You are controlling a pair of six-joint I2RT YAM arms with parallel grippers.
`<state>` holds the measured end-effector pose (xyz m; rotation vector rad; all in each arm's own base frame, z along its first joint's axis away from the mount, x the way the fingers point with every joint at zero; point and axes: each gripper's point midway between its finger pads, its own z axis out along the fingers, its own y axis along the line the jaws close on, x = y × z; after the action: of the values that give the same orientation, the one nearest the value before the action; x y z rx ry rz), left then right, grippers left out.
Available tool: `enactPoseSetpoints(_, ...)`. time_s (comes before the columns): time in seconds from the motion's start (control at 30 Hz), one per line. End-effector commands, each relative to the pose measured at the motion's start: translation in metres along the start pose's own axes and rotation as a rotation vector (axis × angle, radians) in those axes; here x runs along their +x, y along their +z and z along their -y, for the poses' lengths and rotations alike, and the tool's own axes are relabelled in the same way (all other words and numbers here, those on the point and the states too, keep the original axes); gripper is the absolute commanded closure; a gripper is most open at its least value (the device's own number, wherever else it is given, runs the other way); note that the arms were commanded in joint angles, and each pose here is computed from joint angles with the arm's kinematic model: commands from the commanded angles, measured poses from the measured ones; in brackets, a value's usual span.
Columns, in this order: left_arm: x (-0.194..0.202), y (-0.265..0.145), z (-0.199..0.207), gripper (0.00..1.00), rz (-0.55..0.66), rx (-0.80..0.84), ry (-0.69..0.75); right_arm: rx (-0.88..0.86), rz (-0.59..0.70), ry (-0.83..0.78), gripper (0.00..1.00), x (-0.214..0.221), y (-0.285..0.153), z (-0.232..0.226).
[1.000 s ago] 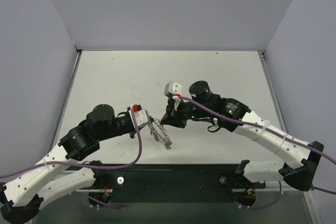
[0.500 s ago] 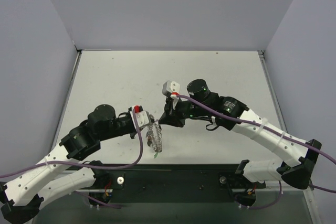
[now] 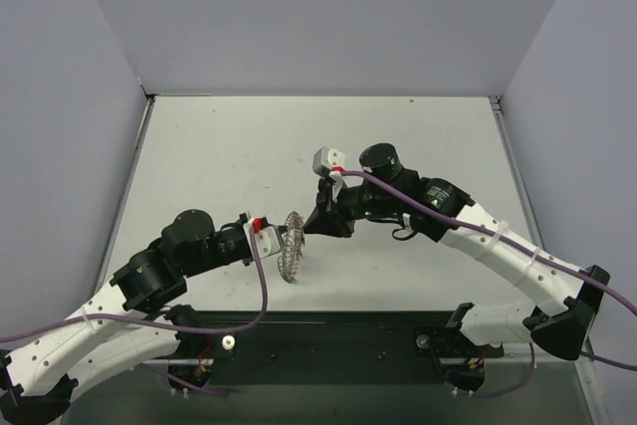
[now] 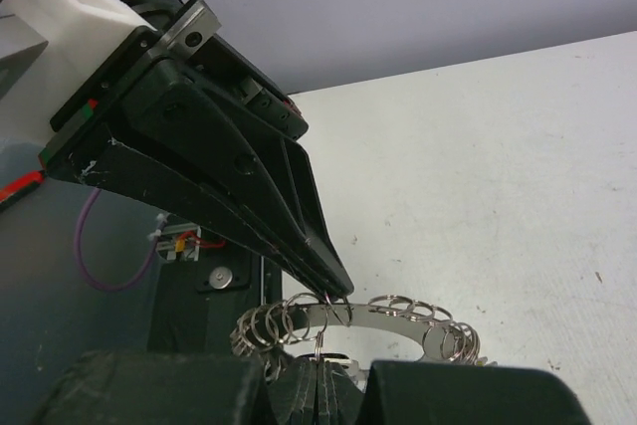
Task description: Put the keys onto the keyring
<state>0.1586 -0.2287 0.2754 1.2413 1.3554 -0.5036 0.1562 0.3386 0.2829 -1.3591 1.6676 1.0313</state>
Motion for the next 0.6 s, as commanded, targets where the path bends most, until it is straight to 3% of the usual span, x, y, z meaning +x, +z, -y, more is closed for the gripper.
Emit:
enactPoseSetpoints(0.0,-0.027,-0.006,-0.021,1.00,0.108,-0.090,0.157,-0.073,0.047,-0.013,1.00,-0.018,-0.008,-0.011)
enactPoseSetpoints(0.57,-0.012,-0.011,-0.007,1.00,0.201,-0.135,0.574,-0.154,-0.016,0.010,1.00,-0.001,-0.001,-0.016)
